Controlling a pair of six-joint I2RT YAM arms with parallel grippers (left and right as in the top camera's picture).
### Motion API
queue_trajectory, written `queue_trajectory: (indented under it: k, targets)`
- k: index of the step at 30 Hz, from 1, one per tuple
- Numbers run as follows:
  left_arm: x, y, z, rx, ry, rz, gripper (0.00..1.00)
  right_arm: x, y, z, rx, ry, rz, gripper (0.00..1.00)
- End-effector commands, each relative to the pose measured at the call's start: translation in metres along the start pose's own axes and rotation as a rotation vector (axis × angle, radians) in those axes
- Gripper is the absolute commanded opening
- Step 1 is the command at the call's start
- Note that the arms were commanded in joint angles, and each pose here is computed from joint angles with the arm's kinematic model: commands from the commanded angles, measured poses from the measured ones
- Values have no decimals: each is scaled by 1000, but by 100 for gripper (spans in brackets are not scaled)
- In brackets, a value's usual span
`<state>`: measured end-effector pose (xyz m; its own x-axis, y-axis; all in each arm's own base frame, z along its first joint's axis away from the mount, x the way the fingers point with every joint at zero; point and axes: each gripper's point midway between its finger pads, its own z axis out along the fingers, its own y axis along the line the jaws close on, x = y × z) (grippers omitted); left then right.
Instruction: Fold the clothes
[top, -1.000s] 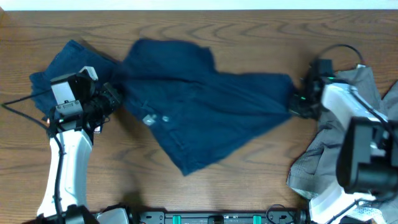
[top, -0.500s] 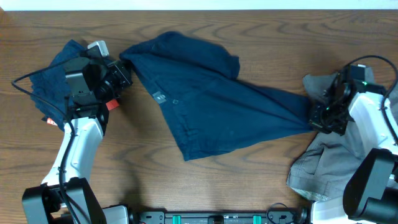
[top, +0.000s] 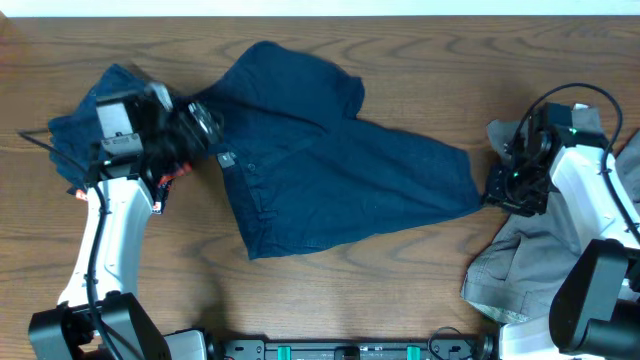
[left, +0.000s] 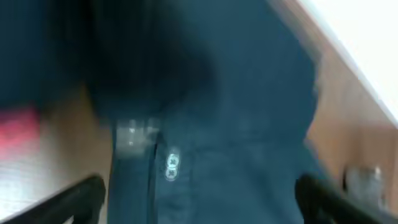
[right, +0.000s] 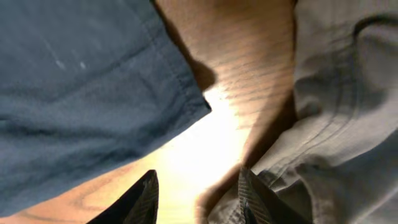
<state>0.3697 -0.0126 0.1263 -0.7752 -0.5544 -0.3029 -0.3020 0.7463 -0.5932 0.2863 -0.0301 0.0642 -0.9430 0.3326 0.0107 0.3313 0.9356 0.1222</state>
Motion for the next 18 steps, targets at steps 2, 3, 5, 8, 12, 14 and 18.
queue_trajectory:
  k: [2,3,5,8,12,14,18]
  targets:
    - [50,-4,4,-24,181,-25,98,-46,-6,-36,-2,-158,13,36]
    - [62,-4,6,-34,219,-23,98,-55,-7,-42,-6,-190,15,32]
    - [85,-7,10,-43,284,8,98,-71,-7,-52,-14,-257,17,20]
    - [114,-10,20,-63,347,83,98,-81,-7,-52,-14,-287,-35,11]
    - [143,-7,35,-106,384,170,97,-78,-9,-34,-2,-231,-86,9]
    - [155,-10,43,-99,410,191,88,-79,-11,-21,4,-202,-104,9]
    - [175,-13,55,-97,458,238,69,-83,-15,4,13,-162,-120,9]
